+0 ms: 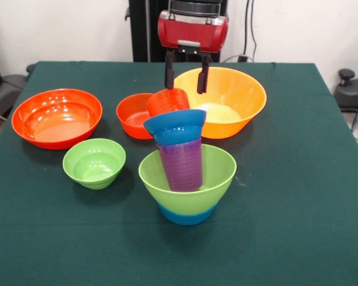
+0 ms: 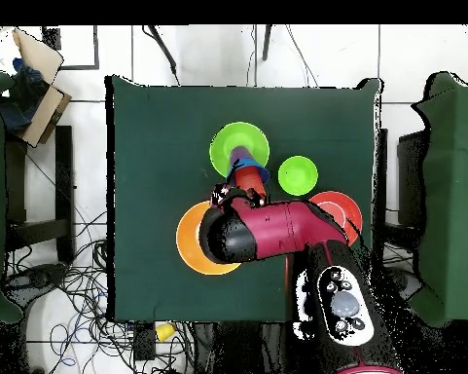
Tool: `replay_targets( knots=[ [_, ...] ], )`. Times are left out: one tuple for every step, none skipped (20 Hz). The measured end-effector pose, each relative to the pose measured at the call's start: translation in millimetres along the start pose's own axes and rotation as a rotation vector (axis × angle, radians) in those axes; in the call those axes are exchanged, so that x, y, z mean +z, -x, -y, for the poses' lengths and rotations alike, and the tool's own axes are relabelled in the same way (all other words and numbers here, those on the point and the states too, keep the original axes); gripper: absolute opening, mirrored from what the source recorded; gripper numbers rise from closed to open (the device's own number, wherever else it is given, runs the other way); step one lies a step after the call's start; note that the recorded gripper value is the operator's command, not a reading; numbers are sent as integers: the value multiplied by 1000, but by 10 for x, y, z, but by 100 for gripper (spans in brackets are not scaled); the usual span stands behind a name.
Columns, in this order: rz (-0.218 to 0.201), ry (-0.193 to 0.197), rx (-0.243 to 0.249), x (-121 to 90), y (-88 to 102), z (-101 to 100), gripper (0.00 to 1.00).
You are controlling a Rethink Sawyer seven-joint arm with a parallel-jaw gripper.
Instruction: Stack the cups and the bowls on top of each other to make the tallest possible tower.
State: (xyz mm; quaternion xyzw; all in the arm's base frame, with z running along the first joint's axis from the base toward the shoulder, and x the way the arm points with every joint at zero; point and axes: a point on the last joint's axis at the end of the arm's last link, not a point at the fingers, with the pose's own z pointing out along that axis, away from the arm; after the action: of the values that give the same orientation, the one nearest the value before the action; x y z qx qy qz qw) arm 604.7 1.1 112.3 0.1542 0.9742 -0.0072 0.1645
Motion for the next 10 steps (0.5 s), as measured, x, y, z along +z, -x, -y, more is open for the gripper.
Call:
replay_targets(
  knots=[
    [9, 5, 0, 0, 12, -7, 100],
    [18, 10, 0, 0, 23, -14, 100],
    [29, 16, 0, 0, 37, -21, 100],
    [34, 19, 0, 0, 45, -25, 100],
    [40, 23, 0, -1, 54, -30, 100],
    [49, 28, 0, -2, 65, -38, 100],
    [55, 32, 0, -2, 74, -42, 100],
    [65, 37, 0, -3, 86, -49, 100],
    [69, 39, 0, -4, 91, -52, 100],
    [71, 41, 0, -4, 94, -54, 100]
  ],
)
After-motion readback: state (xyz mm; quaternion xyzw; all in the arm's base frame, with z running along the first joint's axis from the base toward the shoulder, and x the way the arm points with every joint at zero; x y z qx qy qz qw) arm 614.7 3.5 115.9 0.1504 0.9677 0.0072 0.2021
